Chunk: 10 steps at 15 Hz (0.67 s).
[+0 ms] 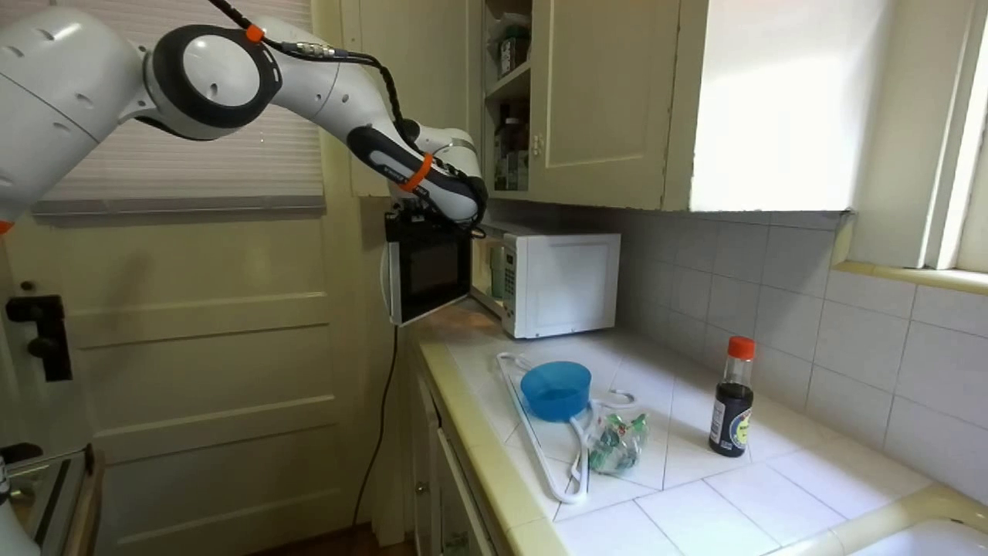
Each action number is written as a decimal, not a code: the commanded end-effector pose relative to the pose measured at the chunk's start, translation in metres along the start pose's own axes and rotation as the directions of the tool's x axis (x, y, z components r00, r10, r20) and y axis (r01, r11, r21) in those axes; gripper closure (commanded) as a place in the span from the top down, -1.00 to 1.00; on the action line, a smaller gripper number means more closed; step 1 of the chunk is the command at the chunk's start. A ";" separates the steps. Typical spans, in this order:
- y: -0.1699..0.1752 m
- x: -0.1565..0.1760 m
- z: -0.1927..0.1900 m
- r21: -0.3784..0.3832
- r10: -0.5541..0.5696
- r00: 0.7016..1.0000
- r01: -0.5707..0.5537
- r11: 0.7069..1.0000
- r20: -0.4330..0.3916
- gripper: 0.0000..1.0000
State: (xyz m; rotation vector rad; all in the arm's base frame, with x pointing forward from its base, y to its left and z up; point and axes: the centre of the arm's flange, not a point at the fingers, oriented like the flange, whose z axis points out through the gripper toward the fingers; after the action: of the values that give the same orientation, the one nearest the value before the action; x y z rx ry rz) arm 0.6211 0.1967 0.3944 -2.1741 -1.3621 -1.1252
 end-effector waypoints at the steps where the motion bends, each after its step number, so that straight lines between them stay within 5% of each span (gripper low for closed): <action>1: 0.007 0.020 0.023 0.096 -0.005 1.000 0.005 0.995 0.001 1.00; 10: -0.014 0.053 0.096 0.192 -0.071 0.997 0.067 0.979 0.010 1.00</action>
State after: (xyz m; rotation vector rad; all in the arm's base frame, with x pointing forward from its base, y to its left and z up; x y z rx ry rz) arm 0.6190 0.2618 0.3725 -2.0290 -1.4625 -1.0020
